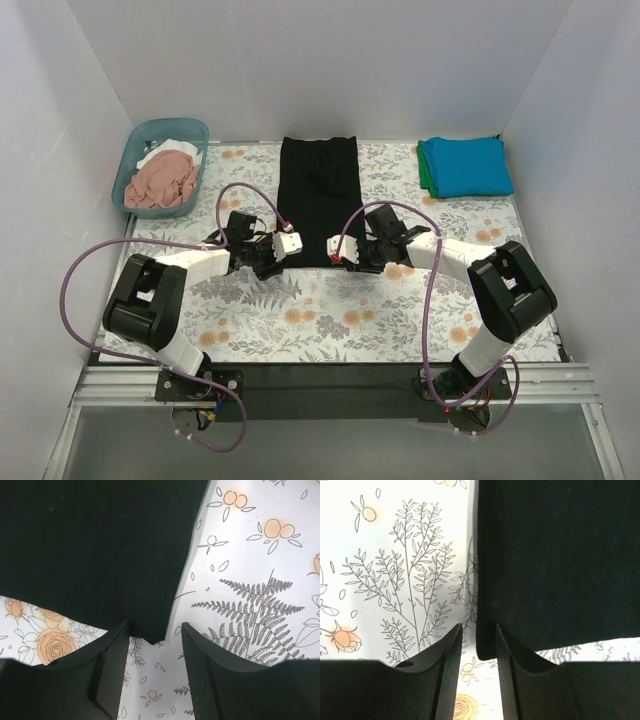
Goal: Fold and stack the t-shirts
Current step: Fold the tshirt
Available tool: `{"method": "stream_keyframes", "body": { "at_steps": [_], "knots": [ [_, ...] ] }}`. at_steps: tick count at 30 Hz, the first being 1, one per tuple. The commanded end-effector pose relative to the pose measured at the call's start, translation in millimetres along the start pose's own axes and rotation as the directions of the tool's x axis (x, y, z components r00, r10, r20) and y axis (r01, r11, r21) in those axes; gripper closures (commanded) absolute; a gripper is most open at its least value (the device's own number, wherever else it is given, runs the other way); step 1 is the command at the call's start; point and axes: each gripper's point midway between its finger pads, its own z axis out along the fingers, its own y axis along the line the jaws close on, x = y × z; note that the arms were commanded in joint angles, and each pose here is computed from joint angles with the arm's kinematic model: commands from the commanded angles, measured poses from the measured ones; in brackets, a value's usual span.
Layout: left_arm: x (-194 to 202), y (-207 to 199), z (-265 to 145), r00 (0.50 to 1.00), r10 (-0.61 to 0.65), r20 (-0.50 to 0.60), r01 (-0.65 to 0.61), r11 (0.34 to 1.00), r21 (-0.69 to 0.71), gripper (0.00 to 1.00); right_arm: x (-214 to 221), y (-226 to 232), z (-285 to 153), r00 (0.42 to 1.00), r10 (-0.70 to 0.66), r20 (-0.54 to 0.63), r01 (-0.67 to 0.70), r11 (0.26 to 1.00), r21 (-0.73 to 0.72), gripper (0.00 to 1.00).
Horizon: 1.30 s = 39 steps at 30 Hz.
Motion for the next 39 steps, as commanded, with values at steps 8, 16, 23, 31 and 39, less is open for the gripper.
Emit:
{"method": "stream_keyframes", "body": {
  "at_steps": [8, 16, 23, 31, 39],
  "knots": [
    [16.8, -5.6, 6.1, 0.997, 0.063, -0.044, -0.063, 0.998, 0.003, 0.66, 20.5, 13.8, 15.4, 0.999, -0.003, -0.040, 0.002, 1.000, -0.022, 0.59],
    [-14.3, 7.8, -8.0, 0.998, 0.057, 0.005, -0.057, 0.998, -0.015, 0.94, 18.0, -2.1, 2.7, 0.998, 0.012, -0.067, -0.009, 0.999, 0.052, 0.99],
    [-60.5, 34.3, -44.2, 0.998, 0.040, 0.051, -0.040, 0.999, -0.012, 1.00, -37.0, -61.5, -60.0, 1.000, -0.005, 0.024, 0.000, 0.975, 0.222, 0.99],
    [-67.5, 10.0, -67.6, 0.995, 0.070, 0.071, -0.072, 0.997, 0.033, 1.00, -54.0, -52.5, -93.5, 0.999, 0.005, 0.054, -0.016, 0.977, 0.211, 0.99],
    [-77.9, -61.2, -104.6, 0.993, 0.080, 0.086, -0.094, 0.980, 0.175, 1.00, -60.0, 29.7, -120.6, 0.996, 0.040, 0.076, -0.045, 0.997, 0.067, 0.99]
  ]
}}
